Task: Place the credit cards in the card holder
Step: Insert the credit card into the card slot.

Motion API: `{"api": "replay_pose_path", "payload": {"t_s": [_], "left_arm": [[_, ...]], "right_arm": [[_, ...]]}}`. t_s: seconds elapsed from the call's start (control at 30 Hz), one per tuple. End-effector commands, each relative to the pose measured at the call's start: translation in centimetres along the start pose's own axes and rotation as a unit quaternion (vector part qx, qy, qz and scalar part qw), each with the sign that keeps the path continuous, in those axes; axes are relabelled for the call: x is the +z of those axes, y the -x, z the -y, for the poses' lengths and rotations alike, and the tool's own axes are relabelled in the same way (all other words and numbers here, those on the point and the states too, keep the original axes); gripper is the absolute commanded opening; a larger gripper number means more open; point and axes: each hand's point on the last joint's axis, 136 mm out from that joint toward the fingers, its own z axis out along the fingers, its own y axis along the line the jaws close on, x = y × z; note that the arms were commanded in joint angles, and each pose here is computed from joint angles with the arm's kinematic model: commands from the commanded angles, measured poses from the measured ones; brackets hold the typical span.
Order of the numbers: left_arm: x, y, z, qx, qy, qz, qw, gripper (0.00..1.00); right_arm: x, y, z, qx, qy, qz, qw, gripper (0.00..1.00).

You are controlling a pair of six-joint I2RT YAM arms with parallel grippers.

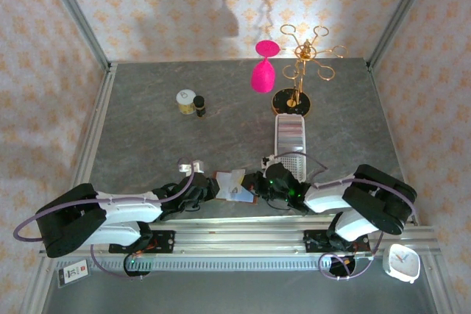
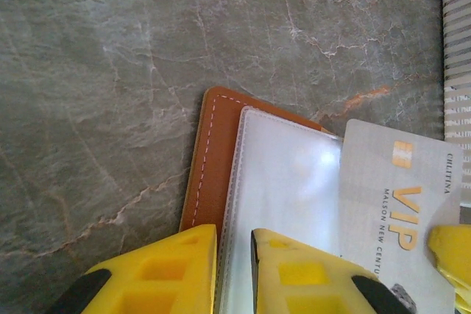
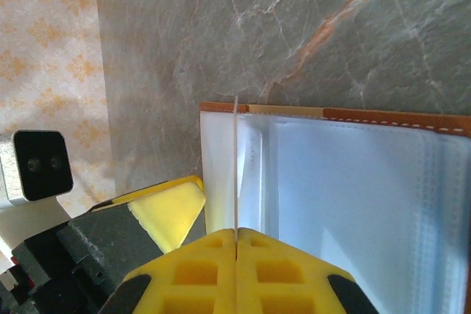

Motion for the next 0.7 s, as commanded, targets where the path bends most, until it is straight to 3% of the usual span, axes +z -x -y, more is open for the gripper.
{"api": "replay_pose_path", "payload": {"t_s": [0.0, 0.67], "left_arm": [[0.1, -0.4, -0.5, 0.006, 0.005, -0.005, 1.000, 0.20], [0.0, -0.4, -0.8, 0.001, 0.005, -0.004, 1.000, 0.19]], "right_arm": [[0.1, -0.7, 0.1, 0.004, 0.000, -0.008, 1.000, 0.00], [-0.2, -1.1, 2.3, 0.027, -0.053, 0.010, 0.998, 0.00]]}}
